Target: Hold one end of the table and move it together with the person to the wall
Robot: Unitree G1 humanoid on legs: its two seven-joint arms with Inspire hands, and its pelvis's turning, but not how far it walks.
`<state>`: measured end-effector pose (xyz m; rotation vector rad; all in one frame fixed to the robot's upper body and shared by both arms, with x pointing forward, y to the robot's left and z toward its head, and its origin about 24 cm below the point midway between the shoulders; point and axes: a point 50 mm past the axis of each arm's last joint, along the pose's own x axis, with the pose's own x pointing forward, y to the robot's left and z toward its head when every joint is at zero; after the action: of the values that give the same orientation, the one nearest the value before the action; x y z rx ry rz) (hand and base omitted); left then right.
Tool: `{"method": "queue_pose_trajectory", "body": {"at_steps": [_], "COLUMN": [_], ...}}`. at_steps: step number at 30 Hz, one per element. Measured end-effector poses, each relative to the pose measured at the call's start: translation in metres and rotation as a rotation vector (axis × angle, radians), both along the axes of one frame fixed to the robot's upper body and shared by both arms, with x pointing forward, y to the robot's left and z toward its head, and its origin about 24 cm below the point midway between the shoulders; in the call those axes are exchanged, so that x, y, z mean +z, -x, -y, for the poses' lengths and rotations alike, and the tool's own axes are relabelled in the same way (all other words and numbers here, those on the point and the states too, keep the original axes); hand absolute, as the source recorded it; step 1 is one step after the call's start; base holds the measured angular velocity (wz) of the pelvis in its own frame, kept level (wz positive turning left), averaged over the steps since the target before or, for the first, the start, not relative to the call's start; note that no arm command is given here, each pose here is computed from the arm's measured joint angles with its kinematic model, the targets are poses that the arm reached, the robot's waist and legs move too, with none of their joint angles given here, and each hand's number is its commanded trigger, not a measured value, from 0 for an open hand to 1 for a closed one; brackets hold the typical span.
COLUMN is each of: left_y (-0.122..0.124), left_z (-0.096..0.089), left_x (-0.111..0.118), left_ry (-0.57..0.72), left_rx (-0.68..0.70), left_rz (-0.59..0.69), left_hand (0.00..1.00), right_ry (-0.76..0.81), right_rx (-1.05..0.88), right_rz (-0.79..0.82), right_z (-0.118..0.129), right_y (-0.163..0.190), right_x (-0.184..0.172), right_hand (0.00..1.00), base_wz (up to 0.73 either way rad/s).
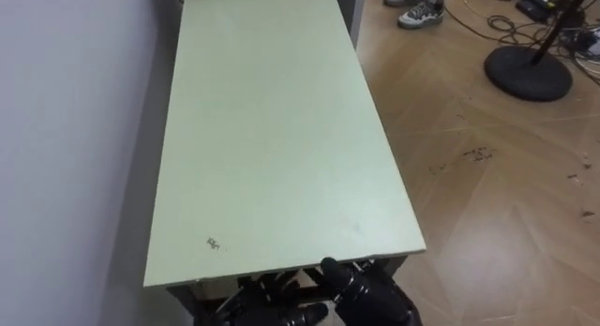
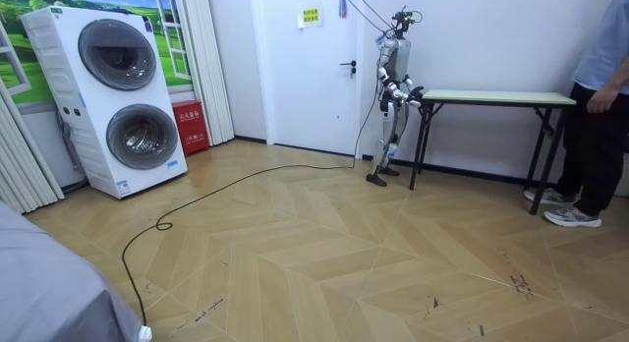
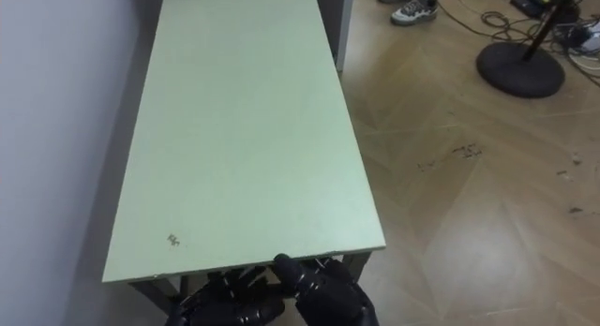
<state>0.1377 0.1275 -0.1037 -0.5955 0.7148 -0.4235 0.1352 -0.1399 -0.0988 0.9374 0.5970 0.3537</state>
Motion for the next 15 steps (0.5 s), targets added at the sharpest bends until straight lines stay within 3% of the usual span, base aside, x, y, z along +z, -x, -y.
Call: {"method": "queue_pose_trajectory", "body": {"at_steps": [4, 11, 15], "left_y": [0.001, 0.009, 0.016], "left_z": [-0.006, -0.019, -0.028], "left_x": [-0.002, -0.011, -0.019], "left_ry": [-0.027, -0.193, -0.268], "left_rx": [-0.020, -0.132, -0.120], "left_rz": [-0.004, -0.022, -0.081], "left_hand": [0.00, 0.00, 0.00], "right_ry": [0.054, 0.201, 0.342], "right_rx": [0.042, 0.168, 0.206], "right_rz": [-0.003, -0.004, -0.102], "right_z": [0.007, 0.015, 0.027], "right_y": [0.002, 0.007, 0.018], "right_x": [-0.001, -0.006, -0.022], "right_hand": [0.00, 0.00, 0.00], "base_wz": [-0.05, -0.05, 0.00]}}
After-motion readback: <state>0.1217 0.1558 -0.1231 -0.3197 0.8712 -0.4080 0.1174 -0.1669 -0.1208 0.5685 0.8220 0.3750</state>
